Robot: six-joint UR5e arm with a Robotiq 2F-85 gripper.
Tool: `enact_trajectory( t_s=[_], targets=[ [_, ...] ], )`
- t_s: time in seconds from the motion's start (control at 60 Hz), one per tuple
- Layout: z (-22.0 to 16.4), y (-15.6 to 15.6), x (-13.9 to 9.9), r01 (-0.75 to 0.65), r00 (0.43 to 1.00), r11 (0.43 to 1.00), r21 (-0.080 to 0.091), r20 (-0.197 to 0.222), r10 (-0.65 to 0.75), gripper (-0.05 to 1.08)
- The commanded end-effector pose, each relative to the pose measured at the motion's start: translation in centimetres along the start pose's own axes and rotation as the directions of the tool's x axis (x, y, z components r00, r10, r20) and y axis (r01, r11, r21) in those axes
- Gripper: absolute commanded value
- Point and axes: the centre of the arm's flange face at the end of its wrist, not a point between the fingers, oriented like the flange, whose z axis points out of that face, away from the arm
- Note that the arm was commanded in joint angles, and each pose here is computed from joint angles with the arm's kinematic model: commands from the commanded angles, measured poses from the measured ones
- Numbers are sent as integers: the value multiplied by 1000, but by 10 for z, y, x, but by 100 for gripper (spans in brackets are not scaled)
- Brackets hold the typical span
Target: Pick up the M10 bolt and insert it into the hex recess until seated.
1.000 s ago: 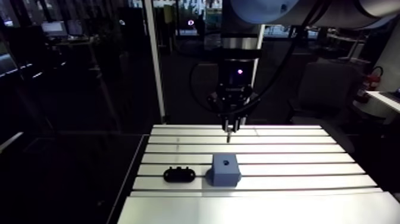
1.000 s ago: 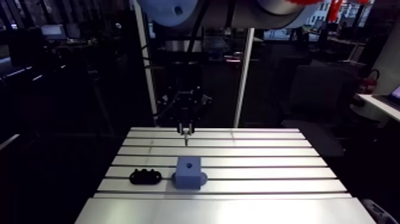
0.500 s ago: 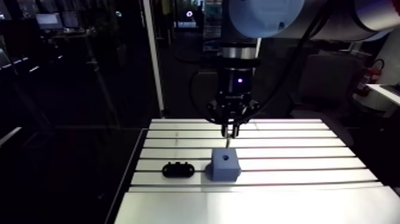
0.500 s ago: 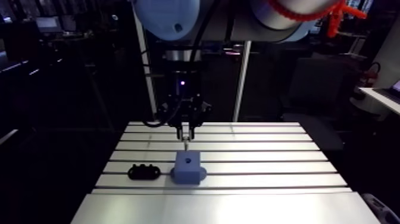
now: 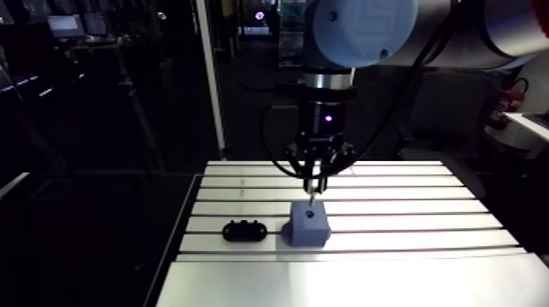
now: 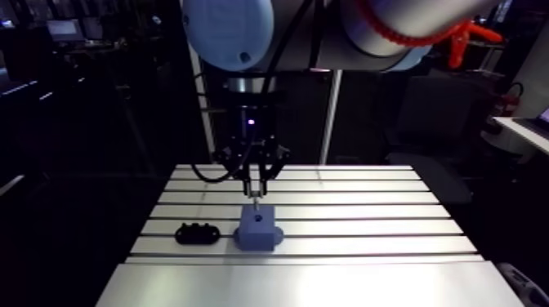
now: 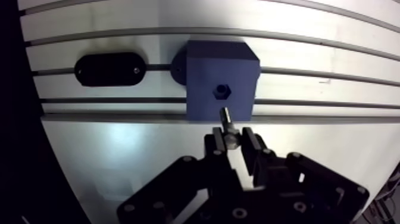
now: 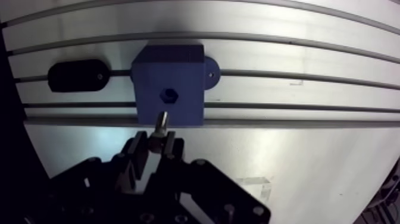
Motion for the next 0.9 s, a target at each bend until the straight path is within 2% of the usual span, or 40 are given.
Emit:
enact_trajectory(
  t_s=[0.017, 0.433, 0.9],
  targets=[
    [3, 0, -1, 0, 1000, 1000, 0, 2, 0, 108],
    [15, 1, 7, 0, 1000, 1000, -1, 28, 0, 108],
    [18, 1, 12, 0, 999, 1000, -2, 34, 0, 108]
  ],
)
